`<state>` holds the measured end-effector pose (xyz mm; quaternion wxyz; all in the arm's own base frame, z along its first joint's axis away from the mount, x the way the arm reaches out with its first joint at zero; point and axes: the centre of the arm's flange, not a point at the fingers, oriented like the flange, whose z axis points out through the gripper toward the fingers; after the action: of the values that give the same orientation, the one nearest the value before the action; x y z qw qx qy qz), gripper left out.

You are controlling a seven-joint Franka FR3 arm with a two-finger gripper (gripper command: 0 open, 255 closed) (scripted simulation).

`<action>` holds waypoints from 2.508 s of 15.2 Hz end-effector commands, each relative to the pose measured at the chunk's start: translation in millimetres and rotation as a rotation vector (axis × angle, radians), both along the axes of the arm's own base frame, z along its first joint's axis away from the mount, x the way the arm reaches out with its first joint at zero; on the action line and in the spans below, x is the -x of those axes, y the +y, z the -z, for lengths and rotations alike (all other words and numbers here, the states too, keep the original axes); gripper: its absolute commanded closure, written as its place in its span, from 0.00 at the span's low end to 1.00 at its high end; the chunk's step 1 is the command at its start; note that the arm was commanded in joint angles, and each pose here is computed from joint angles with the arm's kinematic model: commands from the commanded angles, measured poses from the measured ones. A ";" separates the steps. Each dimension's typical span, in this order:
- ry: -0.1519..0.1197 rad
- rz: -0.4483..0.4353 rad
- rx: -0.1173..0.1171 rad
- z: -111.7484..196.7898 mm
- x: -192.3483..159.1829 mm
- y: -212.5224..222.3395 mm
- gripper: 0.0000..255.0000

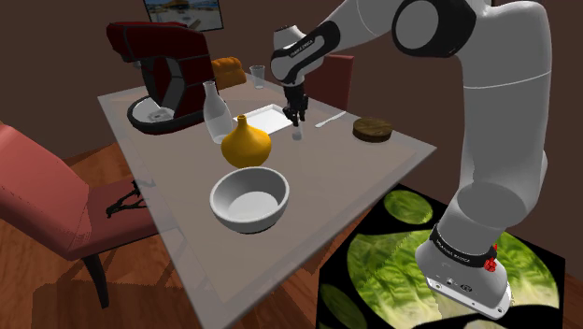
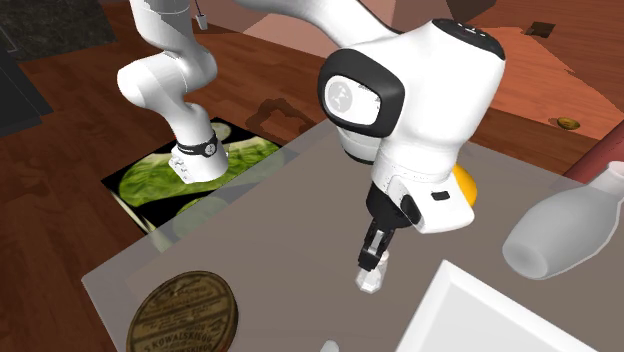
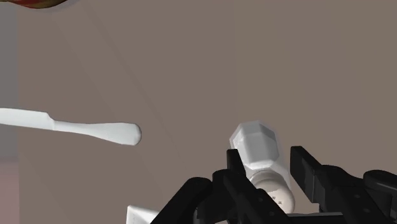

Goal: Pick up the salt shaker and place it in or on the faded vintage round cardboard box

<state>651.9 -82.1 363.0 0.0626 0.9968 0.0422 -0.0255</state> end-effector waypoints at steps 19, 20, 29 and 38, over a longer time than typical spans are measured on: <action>0.000 0.000 0.000 -102.9 0.0 0.3 1.00; 0.000 0.000 0.000 -108.2 0.0 0.3 1.00; 0.000 0.000 0.000 -127.8 52.4 -58.4 1.00; 0.000 0.000 0.000 -140.8 131.0 -146.6 1.00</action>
<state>531.6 -218.3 505.2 0.0627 0.9968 0.0416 -0.0256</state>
